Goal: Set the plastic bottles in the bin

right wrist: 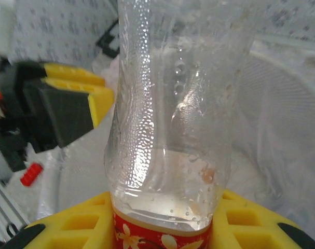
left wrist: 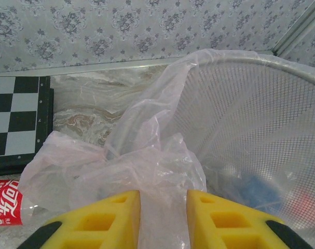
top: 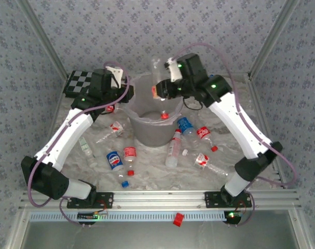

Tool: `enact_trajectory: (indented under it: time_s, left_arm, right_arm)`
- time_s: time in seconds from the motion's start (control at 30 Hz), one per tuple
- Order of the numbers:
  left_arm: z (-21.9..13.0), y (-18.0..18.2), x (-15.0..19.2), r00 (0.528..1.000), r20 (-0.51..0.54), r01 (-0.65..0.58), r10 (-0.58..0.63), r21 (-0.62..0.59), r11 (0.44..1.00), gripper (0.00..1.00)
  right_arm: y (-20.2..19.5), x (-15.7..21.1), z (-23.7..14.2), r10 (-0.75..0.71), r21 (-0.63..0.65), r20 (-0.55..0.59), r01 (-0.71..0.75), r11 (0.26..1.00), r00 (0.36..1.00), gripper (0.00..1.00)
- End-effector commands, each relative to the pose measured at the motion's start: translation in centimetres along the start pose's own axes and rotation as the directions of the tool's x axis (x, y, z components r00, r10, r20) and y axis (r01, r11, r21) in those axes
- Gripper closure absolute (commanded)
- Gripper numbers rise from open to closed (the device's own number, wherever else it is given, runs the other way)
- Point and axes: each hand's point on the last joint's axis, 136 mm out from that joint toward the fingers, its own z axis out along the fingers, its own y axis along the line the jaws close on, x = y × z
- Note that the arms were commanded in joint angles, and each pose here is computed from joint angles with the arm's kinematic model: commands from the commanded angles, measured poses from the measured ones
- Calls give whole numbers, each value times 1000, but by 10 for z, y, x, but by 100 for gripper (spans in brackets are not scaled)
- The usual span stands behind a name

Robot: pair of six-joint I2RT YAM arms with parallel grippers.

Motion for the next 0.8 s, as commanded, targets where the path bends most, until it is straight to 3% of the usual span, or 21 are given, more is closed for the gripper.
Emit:
enact_trajectory:
  time_s: [0.0, 0.33, 0.53, 0.77]
  left_arm:
    - [-1, 3, 32, 993, -116, -15, 12, -23, 1000, 70]
    - [-2, 9, 29, 996, -88, -27, 21, -62, 998, 71]
    - [9, 18, 45, 998, -66, 9, -15, -83, 997, 72]
    - [0, 15, 26, 997, -74, -23, 15, -97, 995, 73]
  right_arm:
    - [2, 22, 10, -106, 50, -115, 113, 992, 988, 76]
    - [-17, 96, 82, -160, 107, -411, 221, 969, 897, 76]
    - [-27, 135, 121, -134, 111, -484, 212, 971, 865, 75]
    - [-36, 176, 171, -74, 107, -541, 156, 982, 838, 69]
